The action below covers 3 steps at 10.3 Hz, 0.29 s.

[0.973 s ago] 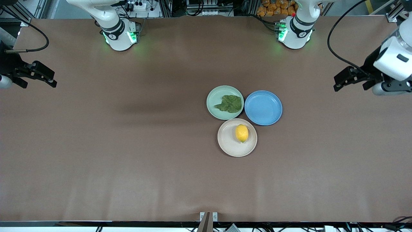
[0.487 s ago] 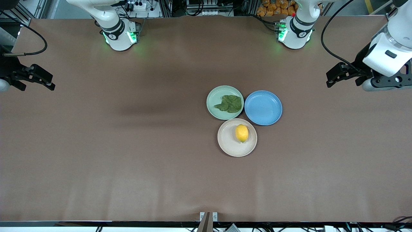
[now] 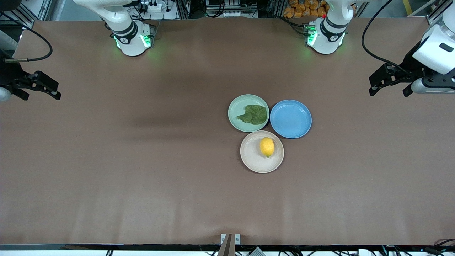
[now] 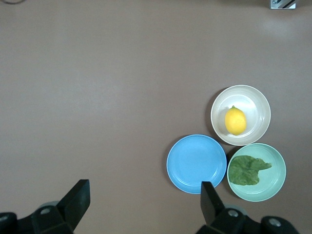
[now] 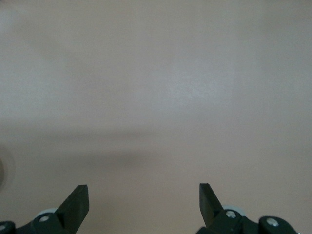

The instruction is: Place lemon and lettuce in plates

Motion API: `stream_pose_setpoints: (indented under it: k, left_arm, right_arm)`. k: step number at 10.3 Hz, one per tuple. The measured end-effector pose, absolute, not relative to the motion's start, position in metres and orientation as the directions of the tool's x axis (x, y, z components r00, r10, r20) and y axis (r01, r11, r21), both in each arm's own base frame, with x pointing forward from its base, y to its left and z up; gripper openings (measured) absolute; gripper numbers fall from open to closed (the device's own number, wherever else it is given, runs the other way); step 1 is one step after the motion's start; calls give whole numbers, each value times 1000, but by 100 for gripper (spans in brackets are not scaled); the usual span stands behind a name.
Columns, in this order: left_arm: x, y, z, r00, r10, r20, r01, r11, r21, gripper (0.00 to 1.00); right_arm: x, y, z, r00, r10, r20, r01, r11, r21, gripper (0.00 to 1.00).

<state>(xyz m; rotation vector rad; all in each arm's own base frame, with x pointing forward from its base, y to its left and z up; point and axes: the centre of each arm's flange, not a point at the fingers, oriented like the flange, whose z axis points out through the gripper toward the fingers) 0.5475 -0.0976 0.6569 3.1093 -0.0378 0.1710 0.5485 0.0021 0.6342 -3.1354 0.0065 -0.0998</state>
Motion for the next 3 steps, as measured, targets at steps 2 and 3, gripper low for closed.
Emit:
stream_pose_setpoints:
  k: [2, 3]
  left_arm:
    - [547, -98, 658, 993, -39, 113, -42, -999, 24, 100]
    - [546, -98, 659, 992, -57, 115, -59, -998, 22, 100]
  right_arm:
    - [549, 2, 634, 998, -4, 64, -4, -1000, -5, 100]
    - [549, 2, 634, 998, -4, 64, -4, -1000, -5, 100]
